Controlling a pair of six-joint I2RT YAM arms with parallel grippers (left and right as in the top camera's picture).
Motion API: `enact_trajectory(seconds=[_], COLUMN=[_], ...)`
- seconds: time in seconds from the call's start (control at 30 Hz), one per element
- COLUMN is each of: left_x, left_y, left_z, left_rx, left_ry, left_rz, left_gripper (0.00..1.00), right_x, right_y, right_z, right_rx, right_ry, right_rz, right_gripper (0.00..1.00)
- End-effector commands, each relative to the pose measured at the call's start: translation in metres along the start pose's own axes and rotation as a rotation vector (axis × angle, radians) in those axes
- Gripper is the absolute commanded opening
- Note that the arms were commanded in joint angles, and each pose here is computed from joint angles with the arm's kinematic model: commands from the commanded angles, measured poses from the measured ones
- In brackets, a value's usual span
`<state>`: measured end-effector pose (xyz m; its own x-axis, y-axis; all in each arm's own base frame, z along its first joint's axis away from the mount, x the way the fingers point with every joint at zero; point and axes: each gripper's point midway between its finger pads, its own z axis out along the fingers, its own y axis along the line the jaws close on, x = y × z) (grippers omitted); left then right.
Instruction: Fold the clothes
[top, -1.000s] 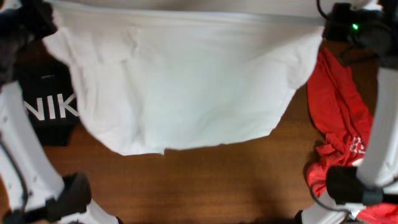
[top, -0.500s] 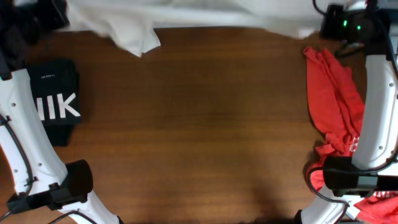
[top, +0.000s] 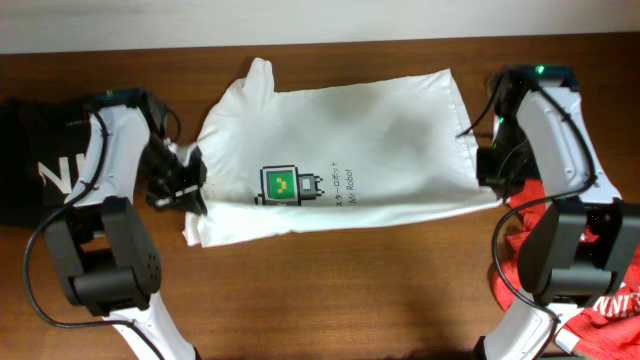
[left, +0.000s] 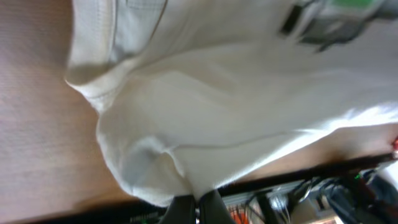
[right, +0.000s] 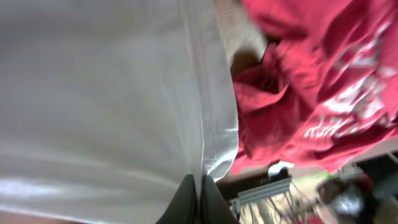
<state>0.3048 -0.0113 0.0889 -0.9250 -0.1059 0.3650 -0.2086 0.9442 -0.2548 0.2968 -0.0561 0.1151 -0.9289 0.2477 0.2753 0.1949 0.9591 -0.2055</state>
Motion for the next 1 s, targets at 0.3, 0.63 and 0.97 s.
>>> enact_trajectory(seconds=[0.3, 0.63, 0.97], left_x=[0.091, 0.078, 0.0], left_y=[0.049, 0.023, 0.031], left_z=[-0.008, -0.036, -0.016], left_rx=[-0.12, 0.0, 0.026], left_ry=[-0.148, -0.378, -0.435], left_rz=[-0.195, -0.132, -0.11], left_gripper=[0.0, 0.0, 0.0], right_x=[0.075, 0.062, -0.009], right_y=[-0.019, -0.016, 0.019], right_z=[0.027, 0.012, 0.02], right_rx=[0.062, -0.01, -0.161], right_ry=[0.033, -0.204, -0.35], right_rz=[0.122, 0.191, 0.103], right_gripper=[0.04, 0.04, 0.04])
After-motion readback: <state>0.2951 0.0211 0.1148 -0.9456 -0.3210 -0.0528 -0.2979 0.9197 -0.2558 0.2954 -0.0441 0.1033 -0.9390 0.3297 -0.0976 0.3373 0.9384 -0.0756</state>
